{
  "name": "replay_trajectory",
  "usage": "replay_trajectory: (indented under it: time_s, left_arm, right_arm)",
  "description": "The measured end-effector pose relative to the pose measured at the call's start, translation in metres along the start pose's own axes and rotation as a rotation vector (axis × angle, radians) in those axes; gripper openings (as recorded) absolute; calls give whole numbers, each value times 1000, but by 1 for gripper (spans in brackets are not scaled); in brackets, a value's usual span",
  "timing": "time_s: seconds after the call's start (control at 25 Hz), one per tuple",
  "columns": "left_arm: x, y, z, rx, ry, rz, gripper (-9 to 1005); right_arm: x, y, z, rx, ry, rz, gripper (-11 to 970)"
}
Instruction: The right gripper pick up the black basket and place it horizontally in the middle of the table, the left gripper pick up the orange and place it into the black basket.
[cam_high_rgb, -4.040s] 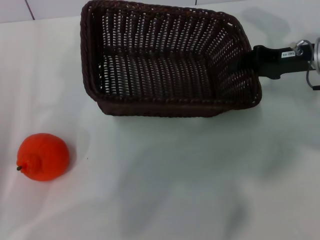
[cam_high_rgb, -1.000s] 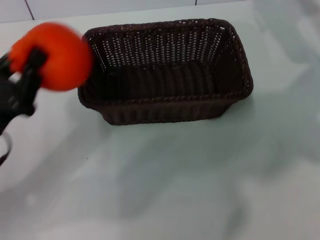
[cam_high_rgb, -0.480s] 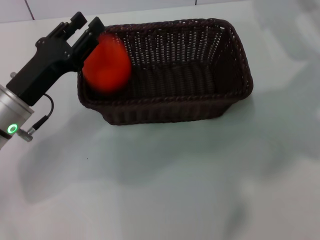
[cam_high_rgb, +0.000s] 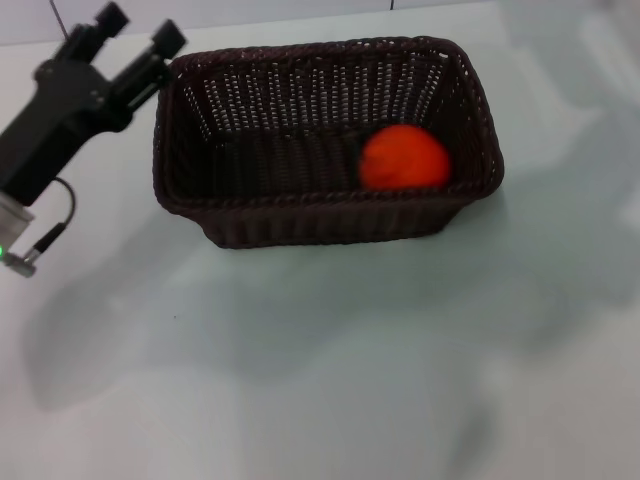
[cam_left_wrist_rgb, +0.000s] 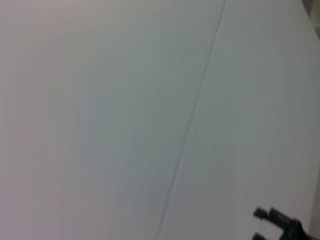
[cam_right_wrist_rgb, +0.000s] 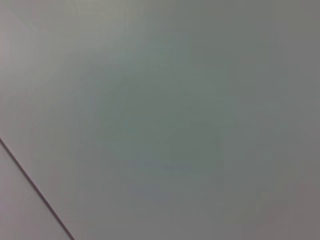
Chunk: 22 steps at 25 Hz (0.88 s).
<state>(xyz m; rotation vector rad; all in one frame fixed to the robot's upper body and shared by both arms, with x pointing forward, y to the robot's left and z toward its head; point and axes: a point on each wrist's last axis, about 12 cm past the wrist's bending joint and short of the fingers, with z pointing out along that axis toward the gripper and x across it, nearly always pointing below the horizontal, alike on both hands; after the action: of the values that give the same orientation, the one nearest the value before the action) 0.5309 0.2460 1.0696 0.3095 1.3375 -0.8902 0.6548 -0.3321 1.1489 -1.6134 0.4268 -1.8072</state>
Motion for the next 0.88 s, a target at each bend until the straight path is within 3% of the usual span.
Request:
replay_trajectory:
  time_s: [0.24,0.52,0.72,0.88]
  left_arm:
    - [-16,5,-37,-109,-165,61,891]
    - [-30,2,-101,-347,-410,196,905]
    - [-31,-1,-129,-450,-460,216,905]
    - [-31,-3,-140,-483,-473,227,905]
  right_arm:
    - [1,-8,13,-3,22,-60,870]
    - [1,-13,22,-34,91,-204,870]
    - [-6,-17,24,-43,90,-378,868]
    - [-12,-20,26,-42,81,-467,868]
